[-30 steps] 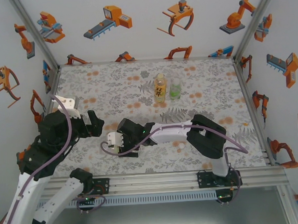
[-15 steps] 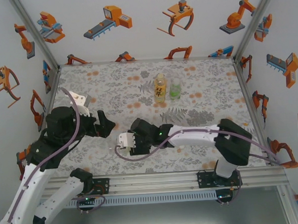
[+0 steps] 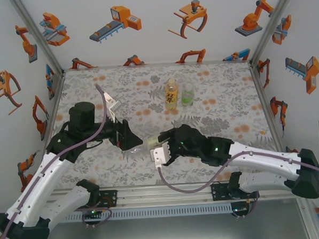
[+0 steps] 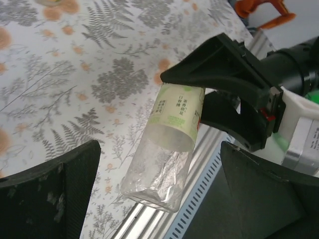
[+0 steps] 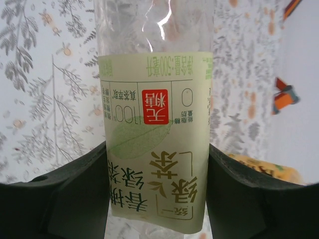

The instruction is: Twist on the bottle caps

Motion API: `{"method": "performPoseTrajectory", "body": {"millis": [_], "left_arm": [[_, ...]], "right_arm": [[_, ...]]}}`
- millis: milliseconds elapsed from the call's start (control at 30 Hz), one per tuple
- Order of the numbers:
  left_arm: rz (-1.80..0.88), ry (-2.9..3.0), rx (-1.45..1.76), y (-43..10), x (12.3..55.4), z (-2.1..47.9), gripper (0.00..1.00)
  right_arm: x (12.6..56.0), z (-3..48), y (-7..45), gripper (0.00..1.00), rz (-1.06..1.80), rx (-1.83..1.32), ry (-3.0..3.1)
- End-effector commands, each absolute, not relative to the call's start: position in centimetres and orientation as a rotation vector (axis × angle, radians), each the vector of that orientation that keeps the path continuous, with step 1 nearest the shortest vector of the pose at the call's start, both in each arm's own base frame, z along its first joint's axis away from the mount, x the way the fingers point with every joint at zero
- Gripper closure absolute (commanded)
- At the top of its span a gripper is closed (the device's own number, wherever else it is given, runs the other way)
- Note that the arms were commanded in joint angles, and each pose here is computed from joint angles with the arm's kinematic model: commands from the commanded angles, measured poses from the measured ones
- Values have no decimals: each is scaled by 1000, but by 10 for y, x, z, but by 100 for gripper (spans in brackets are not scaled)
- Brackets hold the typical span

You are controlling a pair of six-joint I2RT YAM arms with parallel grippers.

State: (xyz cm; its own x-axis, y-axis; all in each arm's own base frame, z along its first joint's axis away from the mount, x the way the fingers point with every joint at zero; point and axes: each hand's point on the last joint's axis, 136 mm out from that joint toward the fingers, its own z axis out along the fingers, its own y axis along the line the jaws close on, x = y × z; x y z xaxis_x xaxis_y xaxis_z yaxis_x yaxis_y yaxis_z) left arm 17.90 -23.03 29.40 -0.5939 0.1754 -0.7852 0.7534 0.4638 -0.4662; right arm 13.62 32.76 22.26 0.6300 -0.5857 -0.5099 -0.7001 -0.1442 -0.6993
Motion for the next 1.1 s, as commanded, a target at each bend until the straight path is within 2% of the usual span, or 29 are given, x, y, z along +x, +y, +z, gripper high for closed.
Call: {"method": "performPoseTrajectory", "body": {"millis": [0, 433, 833, 967, 1067], "left_arm": [[-1218, 1980, 925, -253, 160, 296, 1], [-1386, 2084, 1140, -318, 135, 275, 1], [-1399, 2188, 1295, -336, 119, 250, 14], [-1385, 2207, 1315, -336, 118, 244, 21], [-1363, 2212, 1319, -336, 121, 242, 31]], "right_arm": [[133, 232, 315, 57, 36, -1861, 899], [129, 246, 312, 58, -143, -1905, 723], [124, 255, 311, 58, -168, -1887, 668], [120, 252, 310, 58, -154, -1898, 660], [119, 250, 308, 56, -157, -1902, 662]]}}
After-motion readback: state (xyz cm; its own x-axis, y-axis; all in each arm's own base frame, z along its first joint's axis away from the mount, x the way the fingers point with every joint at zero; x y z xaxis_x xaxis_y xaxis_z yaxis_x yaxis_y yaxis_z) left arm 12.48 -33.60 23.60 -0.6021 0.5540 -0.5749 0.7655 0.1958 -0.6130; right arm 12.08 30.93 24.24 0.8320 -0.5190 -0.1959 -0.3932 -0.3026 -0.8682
